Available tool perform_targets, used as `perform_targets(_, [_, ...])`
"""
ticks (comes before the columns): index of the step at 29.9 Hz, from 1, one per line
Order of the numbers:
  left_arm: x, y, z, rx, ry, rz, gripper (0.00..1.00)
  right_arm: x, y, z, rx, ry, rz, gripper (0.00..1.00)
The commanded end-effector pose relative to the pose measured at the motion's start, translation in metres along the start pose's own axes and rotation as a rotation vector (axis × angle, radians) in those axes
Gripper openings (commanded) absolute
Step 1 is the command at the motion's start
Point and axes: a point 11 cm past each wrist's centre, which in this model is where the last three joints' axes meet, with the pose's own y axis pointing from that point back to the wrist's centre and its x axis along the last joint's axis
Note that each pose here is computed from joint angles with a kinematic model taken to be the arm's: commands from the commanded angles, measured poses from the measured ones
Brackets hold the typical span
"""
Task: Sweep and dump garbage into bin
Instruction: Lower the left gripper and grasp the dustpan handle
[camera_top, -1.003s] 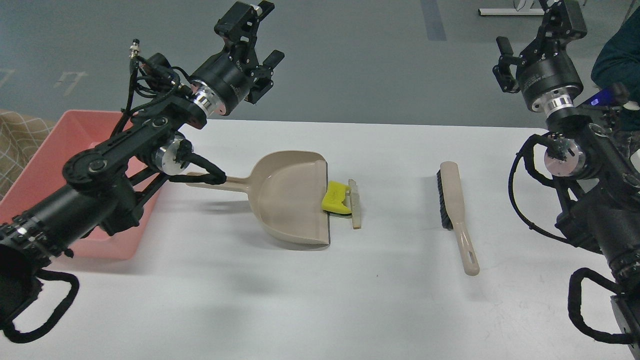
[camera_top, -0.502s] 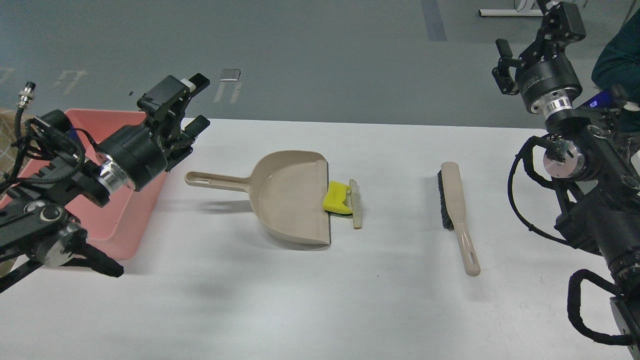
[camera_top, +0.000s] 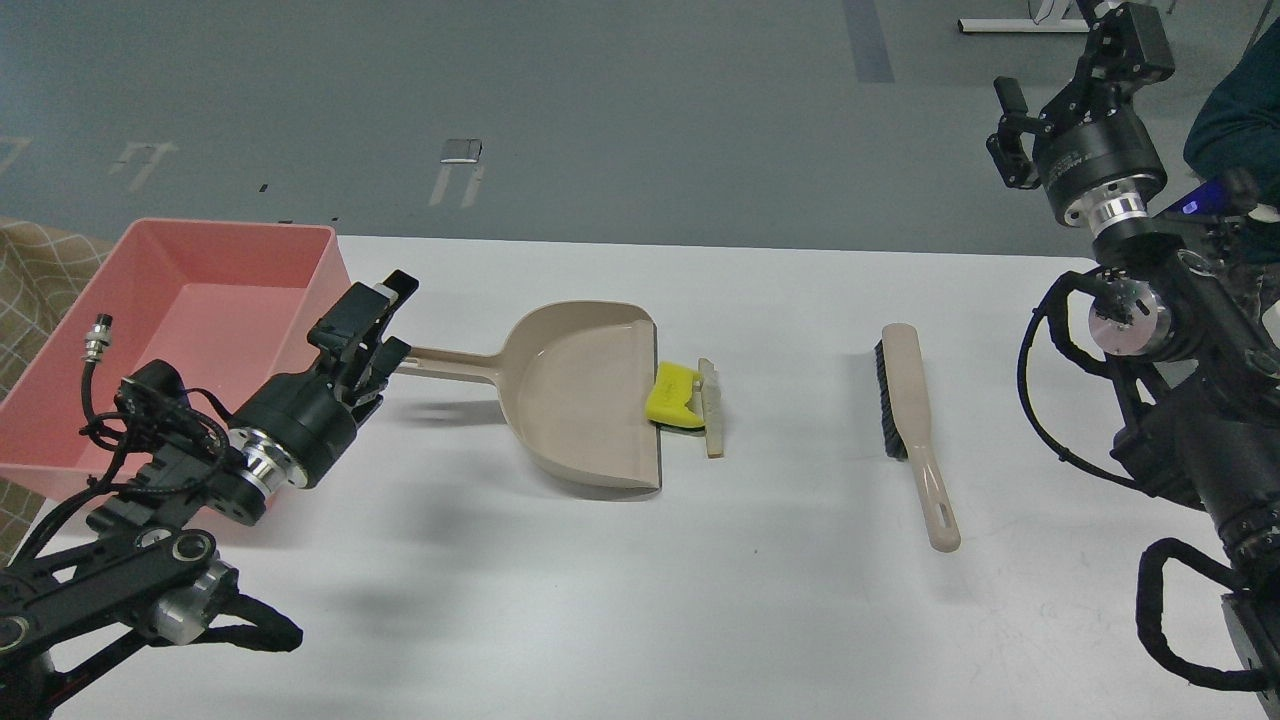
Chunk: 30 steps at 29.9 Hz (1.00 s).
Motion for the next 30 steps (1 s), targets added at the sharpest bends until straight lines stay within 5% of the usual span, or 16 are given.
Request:
perform_targets(1, [-0.004, -0.002, -0.009, 0.015, 0.016, 0.015, 0.98, 0.002, 0.001, 0.0, -0.001, 0.003, 0.004, 1.0])
perform_targets(30, [-0.013, -0.024, -0.076, 0.128, 0.099, 0.18, 0.98, 0.007, 0.004, 0.002, -0.007, 0.009, 0.023, 1.0])
